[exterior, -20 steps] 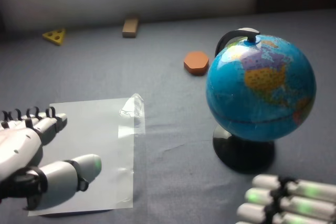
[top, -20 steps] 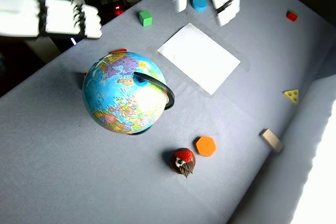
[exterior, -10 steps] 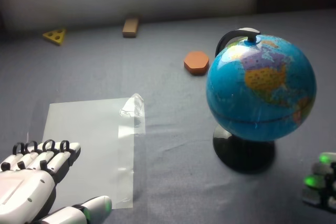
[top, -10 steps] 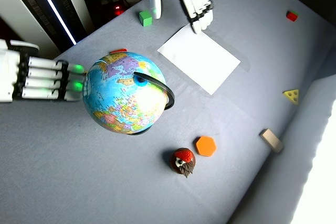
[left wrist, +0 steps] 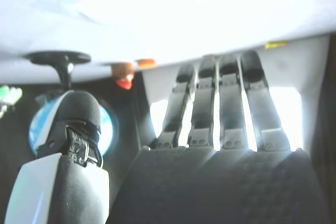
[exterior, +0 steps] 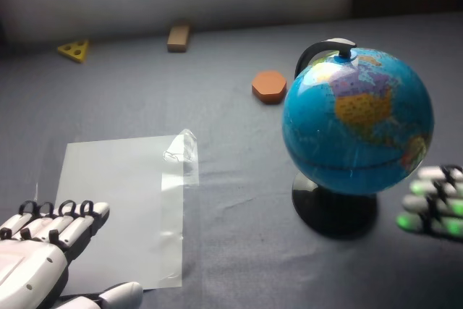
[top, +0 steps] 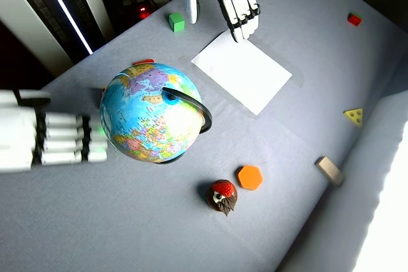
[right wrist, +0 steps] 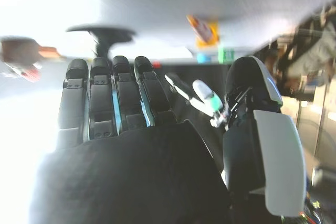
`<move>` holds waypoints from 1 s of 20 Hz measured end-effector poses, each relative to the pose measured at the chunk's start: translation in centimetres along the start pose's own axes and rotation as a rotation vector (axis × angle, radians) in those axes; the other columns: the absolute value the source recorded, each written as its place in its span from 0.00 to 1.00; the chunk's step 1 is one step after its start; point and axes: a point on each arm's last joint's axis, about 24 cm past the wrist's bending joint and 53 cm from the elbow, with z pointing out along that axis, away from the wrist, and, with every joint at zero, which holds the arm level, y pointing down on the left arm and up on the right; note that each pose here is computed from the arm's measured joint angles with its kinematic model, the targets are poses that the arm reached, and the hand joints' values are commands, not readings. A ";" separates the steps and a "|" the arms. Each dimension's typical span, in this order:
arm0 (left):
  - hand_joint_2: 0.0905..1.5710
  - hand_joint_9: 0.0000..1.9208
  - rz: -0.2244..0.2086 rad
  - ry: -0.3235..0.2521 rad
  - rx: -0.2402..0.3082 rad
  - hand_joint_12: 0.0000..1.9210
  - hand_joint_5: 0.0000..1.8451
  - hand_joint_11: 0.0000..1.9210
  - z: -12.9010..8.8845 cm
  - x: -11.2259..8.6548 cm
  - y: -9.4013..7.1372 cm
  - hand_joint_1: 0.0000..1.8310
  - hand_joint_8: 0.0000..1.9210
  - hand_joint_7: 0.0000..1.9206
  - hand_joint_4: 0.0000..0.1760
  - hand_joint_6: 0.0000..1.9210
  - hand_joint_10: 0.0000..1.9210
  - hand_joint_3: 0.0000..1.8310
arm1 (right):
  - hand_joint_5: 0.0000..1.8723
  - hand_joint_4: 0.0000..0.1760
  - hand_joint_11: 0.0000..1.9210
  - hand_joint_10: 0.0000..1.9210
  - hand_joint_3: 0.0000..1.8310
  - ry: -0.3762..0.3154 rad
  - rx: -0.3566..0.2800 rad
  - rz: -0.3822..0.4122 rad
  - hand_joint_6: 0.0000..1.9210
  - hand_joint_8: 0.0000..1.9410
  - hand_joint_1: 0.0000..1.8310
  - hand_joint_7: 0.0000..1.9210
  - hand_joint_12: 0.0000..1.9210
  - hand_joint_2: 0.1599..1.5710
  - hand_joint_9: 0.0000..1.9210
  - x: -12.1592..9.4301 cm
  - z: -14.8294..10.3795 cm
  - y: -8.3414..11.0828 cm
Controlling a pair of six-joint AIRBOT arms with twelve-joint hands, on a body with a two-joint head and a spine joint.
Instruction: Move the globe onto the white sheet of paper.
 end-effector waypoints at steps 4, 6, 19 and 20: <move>0.76 0.06 0.034 0.018 0.018 0.35 0.05 0.00 -0.1 0.5 0.4 0.00 0.00 0.08 0.00 0.01 0.00 0.00 | 0.00 0.00 0.00 0.00 0.00 0.008 -0.018 0.027 0.00 0.00 0.00 0.00 0.00 0.70 0.00 -1.6 1.2 -1.8; 0.75 0.07 0.049 0.040 0.052 0.37 0.05 0.00 -0.1 1.1 0.2 0.00 0.00 0.09 0.00 0.00 0.00 0.00 | 0.00 0.00 0.00 0.00 0.00 0.013 -0.030 0.000 0.00 0.00 0.00 0.00 0.00 0.70 0.00 -2.1 2.0 -2.0; 0.74 0.07 0.097 0.019 0.097 0.30 0.08 0.00 0.1 1.2 0.5 0.00 0.01 0.10 0.00 0.01 0.01 0.00 | 0.00 0.00 0.00 0.00 0.00 0.087 -0.078 -0.089 0.00 0.00 0.00 0.00 0.00 0.70 0.00 -2.6 7.1 -1.7; 0.74 0.07 0.099 0.023 0.090 0.32 0.09 0.00 0.2 1.4 0.8 0.00 0.00 0.11 0.00 0.01 0.00 0.00 | 0.00 0.00 0.00 0.00 0.00 0.086 -0.080 -0.087 0.00 0.00 0.00 0.00 0.00 0.71 0.00 -2.5 7.2 -1.7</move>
